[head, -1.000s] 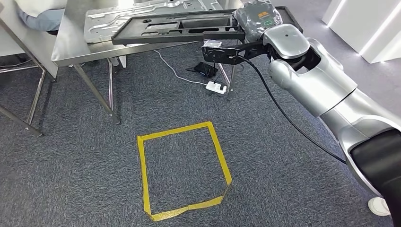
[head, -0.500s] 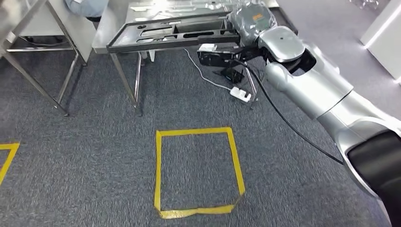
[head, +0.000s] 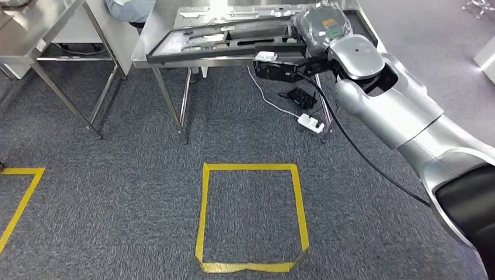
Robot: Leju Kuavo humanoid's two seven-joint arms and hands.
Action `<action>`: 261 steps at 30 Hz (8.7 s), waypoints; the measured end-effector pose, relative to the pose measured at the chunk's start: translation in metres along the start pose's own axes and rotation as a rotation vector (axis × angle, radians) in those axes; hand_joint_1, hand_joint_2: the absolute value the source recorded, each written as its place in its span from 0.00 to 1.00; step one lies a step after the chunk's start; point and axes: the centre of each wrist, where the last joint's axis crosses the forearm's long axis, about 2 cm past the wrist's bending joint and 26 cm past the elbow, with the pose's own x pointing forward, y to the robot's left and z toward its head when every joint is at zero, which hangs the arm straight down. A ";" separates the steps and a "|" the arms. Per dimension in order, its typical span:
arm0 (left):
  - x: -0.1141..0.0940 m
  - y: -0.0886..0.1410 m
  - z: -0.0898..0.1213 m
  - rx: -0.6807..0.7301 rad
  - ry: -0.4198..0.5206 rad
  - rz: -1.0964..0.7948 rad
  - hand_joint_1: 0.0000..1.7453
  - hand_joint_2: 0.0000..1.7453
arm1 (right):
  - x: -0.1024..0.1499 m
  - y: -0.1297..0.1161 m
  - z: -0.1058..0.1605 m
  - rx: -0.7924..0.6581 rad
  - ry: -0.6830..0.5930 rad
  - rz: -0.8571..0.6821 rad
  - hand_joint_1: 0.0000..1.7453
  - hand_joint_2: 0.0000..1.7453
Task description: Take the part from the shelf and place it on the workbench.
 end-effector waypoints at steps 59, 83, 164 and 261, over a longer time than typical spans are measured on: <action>0.003 0.000 0.001 0.000 -0.019 -0.034 0.00 1.00 | -0.006 0.002 0.003 -0.008 0.016 0.019 1.00 1.00; 0.004 0.004 -0.001 -0.017 -0.015 -0.045 0.00 1.00 | 0.024 -0.011 -0.006 -0.040 -0.037 0.021 1.00 1.00; 0.002 0.004 -0.001 0.025 -0.045 -0.127 0.00 1.00 | -0.064 -0.008 0.010 0.031 0.325 0.107 1.00 1.00; 0.005 0.001 0.000 0.045 -0.077 -0.208 0.00 1.00 | -0.009 0.066 0.013 0.116 0.142 0.017 1.00 1.00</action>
